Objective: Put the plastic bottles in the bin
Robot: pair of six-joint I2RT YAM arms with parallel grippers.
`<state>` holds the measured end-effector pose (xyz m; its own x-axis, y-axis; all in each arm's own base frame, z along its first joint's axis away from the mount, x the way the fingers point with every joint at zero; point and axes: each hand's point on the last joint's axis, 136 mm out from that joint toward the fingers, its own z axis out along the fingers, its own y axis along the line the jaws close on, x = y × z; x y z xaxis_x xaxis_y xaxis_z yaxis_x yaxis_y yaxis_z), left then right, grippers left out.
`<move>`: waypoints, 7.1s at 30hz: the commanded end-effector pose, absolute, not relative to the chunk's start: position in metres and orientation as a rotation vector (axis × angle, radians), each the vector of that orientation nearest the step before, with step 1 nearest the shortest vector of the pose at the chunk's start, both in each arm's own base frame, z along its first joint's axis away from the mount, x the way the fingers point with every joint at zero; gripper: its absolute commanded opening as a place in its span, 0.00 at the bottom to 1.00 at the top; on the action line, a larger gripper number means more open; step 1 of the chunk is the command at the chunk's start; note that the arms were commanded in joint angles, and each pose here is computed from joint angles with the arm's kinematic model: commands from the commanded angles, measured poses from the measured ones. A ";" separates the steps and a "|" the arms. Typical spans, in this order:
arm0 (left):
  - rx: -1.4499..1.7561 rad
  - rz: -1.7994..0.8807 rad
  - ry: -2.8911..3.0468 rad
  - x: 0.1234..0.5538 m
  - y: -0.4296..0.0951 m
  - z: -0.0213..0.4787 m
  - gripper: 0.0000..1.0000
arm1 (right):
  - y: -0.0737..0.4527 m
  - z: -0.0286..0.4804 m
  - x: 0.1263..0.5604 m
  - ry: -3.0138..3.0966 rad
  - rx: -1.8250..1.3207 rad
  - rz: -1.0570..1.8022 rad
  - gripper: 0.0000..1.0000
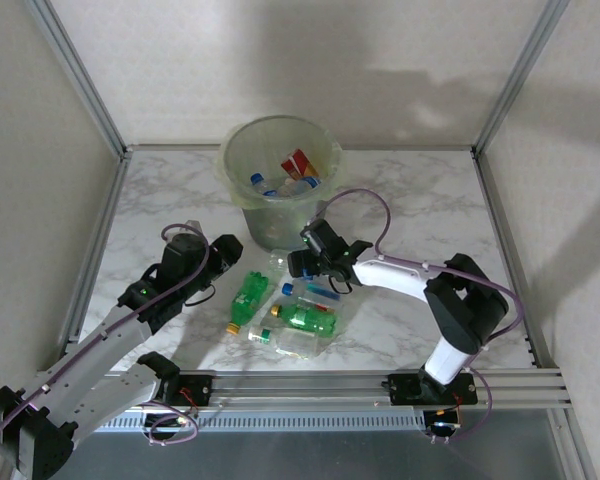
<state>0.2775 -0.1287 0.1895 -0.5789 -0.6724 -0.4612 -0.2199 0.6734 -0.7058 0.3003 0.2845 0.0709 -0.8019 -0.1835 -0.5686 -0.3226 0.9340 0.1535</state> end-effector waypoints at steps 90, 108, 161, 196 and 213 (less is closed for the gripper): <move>-0.791 -0.769 2.132 0.278 -0.112 0.171 0.70 | 0.188 0.120 0.268 2.433 -0.138 0.295 0.64; -0.774 -0.783 2.139 0.288 -0.119 0.173 0.72 | 0.171 0.330 0.286 2.081 0.007 0.369 0.60; -0.803 -0.765 2.133 0.279 -0.109 0.162 0.77 | 0.336 0.333 0.437 2.230 -0.170 0.578 0.89; -0.303 -0.510 2.558 0.244 -0.171 0.093 0.90 | 0.225 0.370 0.308 2.048 -0.014 0.689 0.90; -0.246 -0.366 2.671 0.229 -0.162 0.052 0.90 | 0.224 0.359 0.298 2.067 0.004 0.751 0.93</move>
<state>0.2355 -0.1664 0.0634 -0.8796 -0.2669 -0.3938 -0.1314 0.9319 -0.3381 0.3012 0.2229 0.3497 -0.6010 0.2508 -0.7589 -0.2586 0.8374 0.4816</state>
